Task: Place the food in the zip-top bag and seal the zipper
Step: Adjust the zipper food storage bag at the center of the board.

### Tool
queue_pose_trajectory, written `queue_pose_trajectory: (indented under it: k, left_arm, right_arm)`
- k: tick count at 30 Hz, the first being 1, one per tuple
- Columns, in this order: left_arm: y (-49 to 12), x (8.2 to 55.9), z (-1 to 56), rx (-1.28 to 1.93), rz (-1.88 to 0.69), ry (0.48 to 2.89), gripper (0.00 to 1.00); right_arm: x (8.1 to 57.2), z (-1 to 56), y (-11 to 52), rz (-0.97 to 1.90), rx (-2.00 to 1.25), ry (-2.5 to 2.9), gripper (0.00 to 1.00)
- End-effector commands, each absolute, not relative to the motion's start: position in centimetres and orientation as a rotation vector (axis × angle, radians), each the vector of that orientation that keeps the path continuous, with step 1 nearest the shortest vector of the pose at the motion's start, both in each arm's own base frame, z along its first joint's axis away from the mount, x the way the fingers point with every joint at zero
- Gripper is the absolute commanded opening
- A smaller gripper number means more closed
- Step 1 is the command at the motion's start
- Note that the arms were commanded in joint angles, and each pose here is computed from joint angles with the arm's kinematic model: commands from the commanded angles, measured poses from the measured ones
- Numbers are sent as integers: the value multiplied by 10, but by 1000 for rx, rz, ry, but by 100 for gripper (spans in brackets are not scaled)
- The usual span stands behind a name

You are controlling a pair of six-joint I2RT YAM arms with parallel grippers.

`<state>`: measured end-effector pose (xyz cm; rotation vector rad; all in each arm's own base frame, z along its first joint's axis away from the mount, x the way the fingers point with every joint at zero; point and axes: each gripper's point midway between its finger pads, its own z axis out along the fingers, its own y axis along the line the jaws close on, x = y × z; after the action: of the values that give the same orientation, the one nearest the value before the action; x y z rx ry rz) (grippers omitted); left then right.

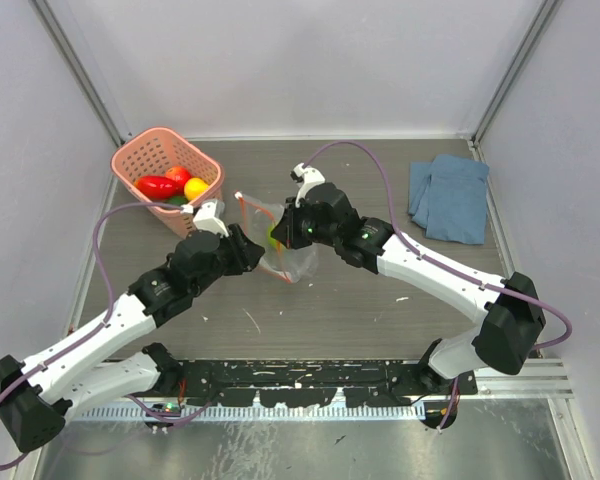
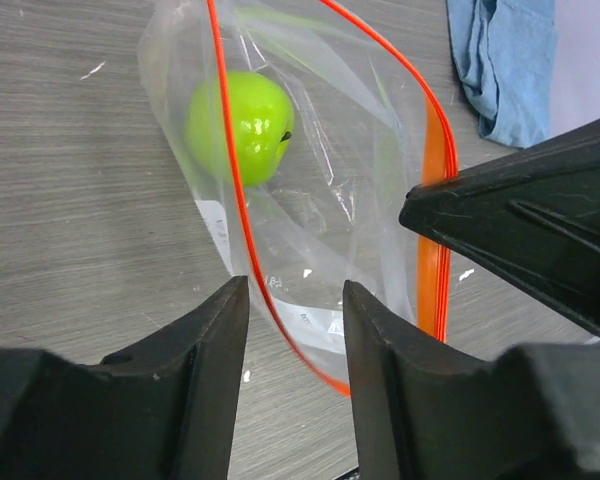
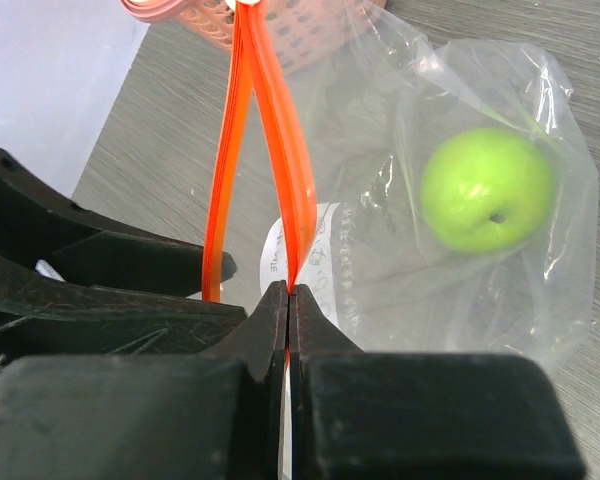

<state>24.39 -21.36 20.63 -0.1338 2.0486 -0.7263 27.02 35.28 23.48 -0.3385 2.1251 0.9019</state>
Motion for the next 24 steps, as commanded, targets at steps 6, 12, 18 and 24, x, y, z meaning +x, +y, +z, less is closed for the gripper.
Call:
queue_pose_trajectory:
  k: [6, 12, 18, 24]
  left_arm:
    - [-227, 252, 256, -13, -742, 1980, 12]
    - [-242, 259, 279, 72, -754, 1971, 0]
    - [-253, 267, 288, 105, -740, 2001, 26]
    - [-248, 271, 279, 60, -706, 2012, 53]
  right_arm:
    - [283, 272, 327, 750, -346, 2044, 0]
    - [293, 290, 291, 532, -328, 2030, 0]
    - [298, 310, 268, 424, -312, 1992, 0]
    - [295, 307, 272, 462, -321, 1990, 0]
